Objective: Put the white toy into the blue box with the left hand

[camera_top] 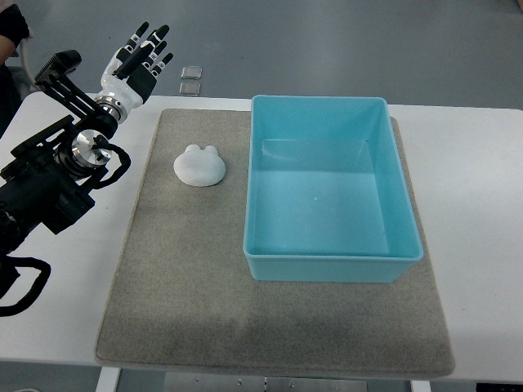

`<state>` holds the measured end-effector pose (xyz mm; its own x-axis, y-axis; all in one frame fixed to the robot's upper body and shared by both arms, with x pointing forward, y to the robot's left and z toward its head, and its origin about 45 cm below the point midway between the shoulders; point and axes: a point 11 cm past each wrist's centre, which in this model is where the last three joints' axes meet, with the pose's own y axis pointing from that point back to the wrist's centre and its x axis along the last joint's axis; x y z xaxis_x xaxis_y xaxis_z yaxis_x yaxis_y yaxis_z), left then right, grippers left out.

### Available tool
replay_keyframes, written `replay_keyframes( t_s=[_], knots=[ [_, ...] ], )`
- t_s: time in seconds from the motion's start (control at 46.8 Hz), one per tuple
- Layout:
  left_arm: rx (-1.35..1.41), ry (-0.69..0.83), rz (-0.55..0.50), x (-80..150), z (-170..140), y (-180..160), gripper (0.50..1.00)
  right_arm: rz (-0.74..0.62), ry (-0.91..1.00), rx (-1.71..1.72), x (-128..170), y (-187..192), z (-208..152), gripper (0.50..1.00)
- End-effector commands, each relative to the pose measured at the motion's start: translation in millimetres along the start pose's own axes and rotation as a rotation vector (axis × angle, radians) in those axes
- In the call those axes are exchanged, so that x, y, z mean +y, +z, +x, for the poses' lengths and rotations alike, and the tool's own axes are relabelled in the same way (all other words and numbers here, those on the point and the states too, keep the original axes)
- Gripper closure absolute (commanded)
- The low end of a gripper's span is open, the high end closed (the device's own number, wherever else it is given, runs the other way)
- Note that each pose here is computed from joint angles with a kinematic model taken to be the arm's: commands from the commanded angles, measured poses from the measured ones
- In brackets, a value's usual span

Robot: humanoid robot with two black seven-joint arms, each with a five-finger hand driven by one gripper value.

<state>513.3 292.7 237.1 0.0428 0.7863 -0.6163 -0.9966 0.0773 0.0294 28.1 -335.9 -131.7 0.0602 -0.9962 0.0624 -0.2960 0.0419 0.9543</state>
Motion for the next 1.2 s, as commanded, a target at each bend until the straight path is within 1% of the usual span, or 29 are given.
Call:
replay_keyframes(
  t_s=[0.0,0.555,0.705,0.897,1.025,1.174],
  knots=[
    [0.000,0.000,0.000,0.0,0.0,-0.2,0.508,0.000,0.000,0.000,0.0,0.0,0.0,0.564],
    [-0.008,0.005,0.005,0.5,1.2,-1.4,0.508,0.000,0.000,0.000,0.0,0.0,0.0,0.564],
    [-0.011,0.018,0.021,5.5,9.6,-9.1,0.508,0.000,0.000,0.000,0.0,0.0,0.0,0.564],
    [-0.029,0.022,0.018,6.1,13.7,-3.2,0.508,0.000,0.000,0.000,0.0,0.0,0.0,0.564],
    [-0.077,0.003,0.030,5.2,11.0,0.8,0.510,0.000,0.000,0.000,0.0,0.0,0.0,0.564],
    [-0.194,-0.022,0.052,3.3,8.0,7.9,0.510,0.000,0.000,0.000,0.0,0.0,0.0,0.564]
  ],
)
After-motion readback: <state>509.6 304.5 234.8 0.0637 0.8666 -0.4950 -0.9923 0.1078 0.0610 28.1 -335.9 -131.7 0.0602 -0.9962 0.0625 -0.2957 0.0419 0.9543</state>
